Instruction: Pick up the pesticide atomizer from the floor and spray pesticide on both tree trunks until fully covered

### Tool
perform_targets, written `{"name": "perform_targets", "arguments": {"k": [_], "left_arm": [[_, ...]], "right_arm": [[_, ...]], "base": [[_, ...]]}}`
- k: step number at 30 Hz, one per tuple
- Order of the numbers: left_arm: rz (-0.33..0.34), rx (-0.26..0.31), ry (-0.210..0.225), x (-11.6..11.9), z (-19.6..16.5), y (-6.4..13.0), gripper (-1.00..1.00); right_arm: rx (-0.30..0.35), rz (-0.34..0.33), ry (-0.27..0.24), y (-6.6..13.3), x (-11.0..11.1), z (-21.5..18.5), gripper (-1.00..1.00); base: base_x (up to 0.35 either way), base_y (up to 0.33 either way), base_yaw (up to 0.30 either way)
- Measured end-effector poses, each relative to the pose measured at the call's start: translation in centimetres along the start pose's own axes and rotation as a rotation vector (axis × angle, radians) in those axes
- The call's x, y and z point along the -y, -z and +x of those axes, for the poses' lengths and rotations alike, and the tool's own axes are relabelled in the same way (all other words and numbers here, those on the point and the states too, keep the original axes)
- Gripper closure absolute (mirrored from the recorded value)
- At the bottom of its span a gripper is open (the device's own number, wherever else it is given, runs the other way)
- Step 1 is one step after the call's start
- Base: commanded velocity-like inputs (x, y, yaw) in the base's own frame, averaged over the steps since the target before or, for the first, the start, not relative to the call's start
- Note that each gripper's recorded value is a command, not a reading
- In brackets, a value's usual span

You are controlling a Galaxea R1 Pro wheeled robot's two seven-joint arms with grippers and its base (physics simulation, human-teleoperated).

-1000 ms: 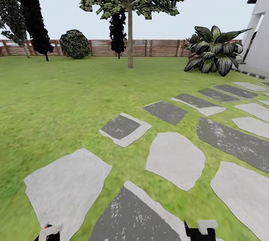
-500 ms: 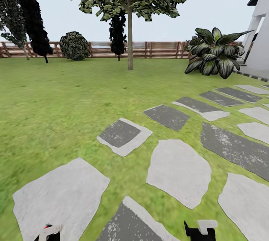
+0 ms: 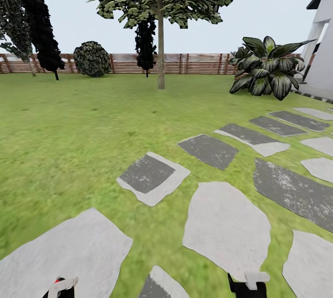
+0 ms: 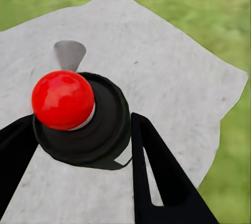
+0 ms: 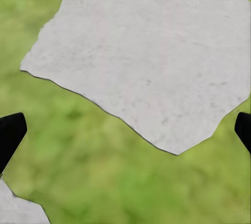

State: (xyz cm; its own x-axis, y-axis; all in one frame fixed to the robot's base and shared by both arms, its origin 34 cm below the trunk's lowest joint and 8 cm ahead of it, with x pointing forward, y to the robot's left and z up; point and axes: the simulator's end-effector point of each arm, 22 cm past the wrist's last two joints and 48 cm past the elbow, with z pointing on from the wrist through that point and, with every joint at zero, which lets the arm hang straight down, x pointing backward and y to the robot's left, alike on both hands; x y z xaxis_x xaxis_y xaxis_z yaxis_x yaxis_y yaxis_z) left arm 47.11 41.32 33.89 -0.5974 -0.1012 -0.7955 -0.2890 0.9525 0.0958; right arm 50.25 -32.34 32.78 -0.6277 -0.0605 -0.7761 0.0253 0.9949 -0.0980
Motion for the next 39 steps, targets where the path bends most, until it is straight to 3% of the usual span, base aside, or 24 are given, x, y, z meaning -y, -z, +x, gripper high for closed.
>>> {"name": "perform_targets", "arguments": {"k": [39], "left_arm": [[0.0,-0.002,0.0,-0.01,0.08,0.01,1.0]], "right_arm": [[0.0,0.002,0.0,0.0,0.07,0.0,-1.0]], "base": [[0.339,0.0,0.0]]}}
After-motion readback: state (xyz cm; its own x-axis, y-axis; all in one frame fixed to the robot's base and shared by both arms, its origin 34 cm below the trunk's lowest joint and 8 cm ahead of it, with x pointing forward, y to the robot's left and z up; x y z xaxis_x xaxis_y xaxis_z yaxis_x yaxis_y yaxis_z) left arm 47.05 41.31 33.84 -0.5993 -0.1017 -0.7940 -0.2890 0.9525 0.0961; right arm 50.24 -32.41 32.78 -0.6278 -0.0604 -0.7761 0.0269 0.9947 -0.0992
